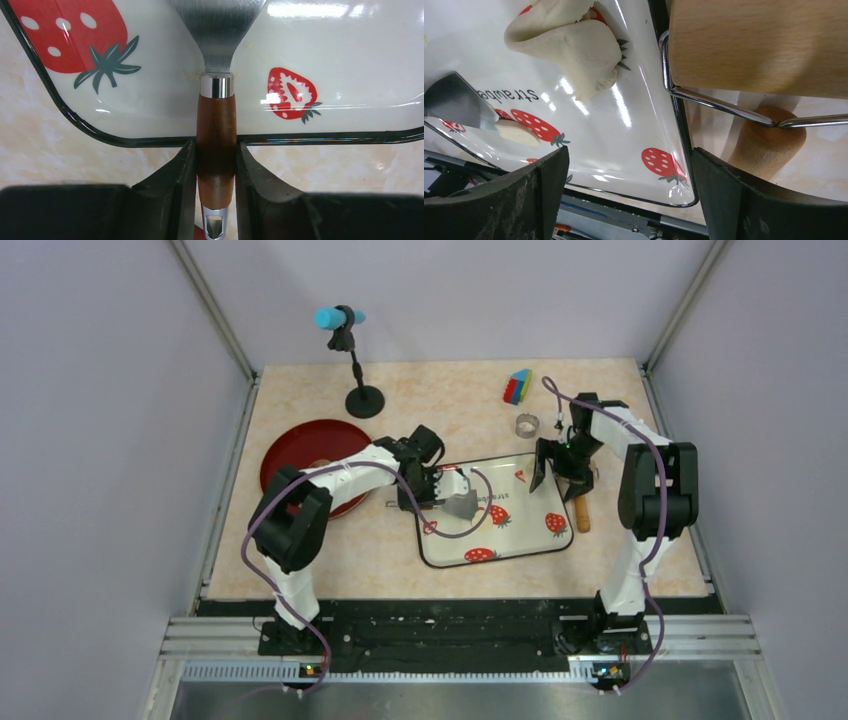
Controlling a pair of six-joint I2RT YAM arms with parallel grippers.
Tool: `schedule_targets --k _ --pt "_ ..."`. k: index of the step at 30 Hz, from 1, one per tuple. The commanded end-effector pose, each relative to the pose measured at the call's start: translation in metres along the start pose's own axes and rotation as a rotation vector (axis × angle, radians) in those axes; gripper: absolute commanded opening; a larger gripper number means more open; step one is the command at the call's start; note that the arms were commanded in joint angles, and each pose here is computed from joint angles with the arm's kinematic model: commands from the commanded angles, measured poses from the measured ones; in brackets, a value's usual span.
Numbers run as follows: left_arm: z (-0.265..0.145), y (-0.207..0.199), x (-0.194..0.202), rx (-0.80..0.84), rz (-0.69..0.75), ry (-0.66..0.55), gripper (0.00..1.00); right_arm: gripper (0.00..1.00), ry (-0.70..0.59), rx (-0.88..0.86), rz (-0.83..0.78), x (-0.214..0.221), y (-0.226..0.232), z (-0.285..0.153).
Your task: Roll out the dumpling wrappers from the dough
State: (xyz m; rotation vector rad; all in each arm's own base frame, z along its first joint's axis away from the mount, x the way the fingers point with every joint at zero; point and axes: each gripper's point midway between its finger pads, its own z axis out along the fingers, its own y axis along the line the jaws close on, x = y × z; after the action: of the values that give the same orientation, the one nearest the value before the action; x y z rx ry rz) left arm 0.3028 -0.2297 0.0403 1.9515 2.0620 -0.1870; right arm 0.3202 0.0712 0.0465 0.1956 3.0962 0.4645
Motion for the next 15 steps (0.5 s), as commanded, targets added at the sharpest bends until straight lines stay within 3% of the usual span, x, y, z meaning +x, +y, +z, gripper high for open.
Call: schedule_targets --k 1,15 --pt "-0.0046 -0.0126 -0.0010 0.018 0.012 -0.025 0.00 0.90 -0.024 -0.019 -0.022 -0.0086 0.0028 -0.0011" --pt "-0.0122 -0.0115 -0.0072 0.023 0.092 -0.005 0.00 0.90 -0.021 -0.022 -0.022 -0.0082 0.0035 -0.0011"
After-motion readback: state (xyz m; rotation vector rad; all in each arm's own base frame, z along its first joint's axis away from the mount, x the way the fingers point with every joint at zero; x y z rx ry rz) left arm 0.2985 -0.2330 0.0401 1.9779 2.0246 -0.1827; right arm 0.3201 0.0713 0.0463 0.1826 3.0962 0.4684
